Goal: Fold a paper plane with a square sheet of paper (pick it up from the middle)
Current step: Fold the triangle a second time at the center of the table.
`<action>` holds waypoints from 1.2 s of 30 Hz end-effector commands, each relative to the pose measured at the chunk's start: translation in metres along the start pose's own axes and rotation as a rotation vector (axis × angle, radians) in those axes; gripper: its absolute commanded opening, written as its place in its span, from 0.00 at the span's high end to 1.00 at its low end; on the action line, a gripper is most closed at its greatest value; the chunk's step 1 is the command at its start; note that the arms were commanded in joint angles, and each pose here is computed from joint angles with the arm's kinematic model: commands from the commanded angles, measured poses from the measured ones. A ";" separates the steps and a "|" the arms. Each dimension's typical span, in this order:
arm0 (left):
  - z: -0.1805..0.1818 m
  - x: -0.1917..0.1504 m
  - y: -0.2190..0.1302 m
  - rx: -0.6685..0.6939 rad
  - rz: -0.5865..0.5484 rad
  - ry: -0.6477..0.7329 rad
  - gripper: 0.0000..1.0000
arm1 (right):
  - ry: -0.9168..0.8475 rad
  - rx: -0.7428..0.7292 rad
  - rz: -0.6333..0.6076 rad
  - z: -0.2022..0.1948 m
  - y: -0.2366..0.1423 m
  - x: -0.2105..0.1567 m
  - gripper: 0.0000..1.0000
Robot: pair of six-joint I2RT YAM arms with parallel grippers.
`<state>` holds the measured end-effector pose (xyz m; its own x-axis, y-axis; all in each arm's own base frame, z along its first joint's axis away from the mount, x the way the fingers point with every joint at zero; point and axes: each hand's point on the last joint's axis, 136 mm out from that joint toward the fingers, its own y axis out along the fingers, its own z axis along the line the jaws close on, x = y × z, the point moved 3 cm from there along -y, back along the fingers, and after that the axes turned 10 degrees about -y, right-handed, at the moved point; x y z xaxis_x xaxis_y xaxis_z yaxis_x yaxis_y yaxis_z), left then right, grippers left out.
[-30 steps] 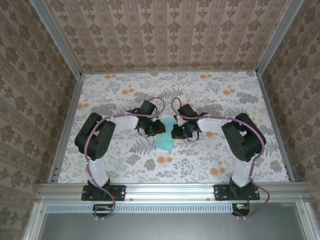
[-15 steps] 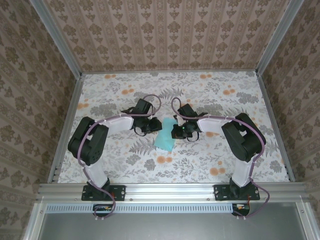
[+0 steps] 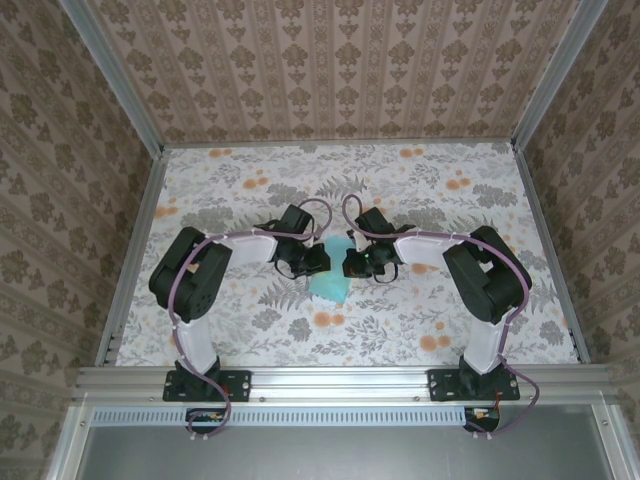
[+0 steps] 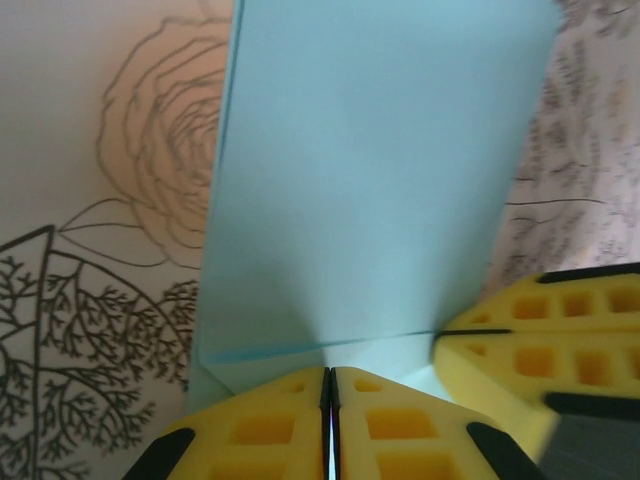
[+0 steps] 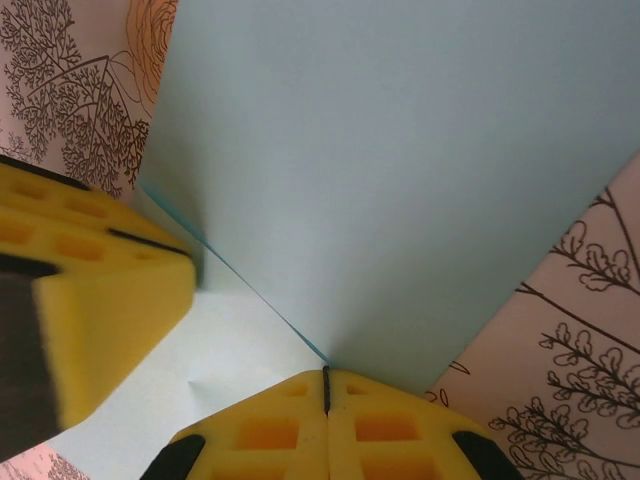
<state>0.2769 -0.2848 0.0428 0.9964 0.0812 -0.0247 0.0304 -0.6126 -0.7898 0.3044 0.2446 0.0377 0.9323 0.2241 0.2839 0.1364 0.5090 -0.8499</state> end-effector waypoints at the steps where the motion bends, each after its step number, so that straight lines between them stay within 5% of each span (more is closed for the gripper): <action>1: 0.006 0.001 0.004 0.052 0.013 -0.007 0.90 | 0.020 -0.117 0.115 -0.024 0.010 -0.028 0.94; 14: 0.039 -0.012 0.012 0.207 0.047 -0.068 0.91 | 0.025 0.015 -0.052 0.032 -0.036 -0.012 0.92; 23: 0.044 -0.014 0.014 0.232 0.053 -0.081 0.91 | 0.037 0.014 -0.015 0.057 -0.015 -0.035 0.93; 36: 0.050 -0.017 0.017 0.252 0.065 -0.105 0.91 | 0.029 -0.078 0.022 0.058 0.004 -0.023 0.93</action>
<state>0.2799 -0.2844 0.0419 0.9950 0.0930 -0.0365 0.0225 -0.5653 -0.8246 0.2591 0.2900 0.0551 0.9389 0.2208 0.2639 0.1309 0.4801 -0.8674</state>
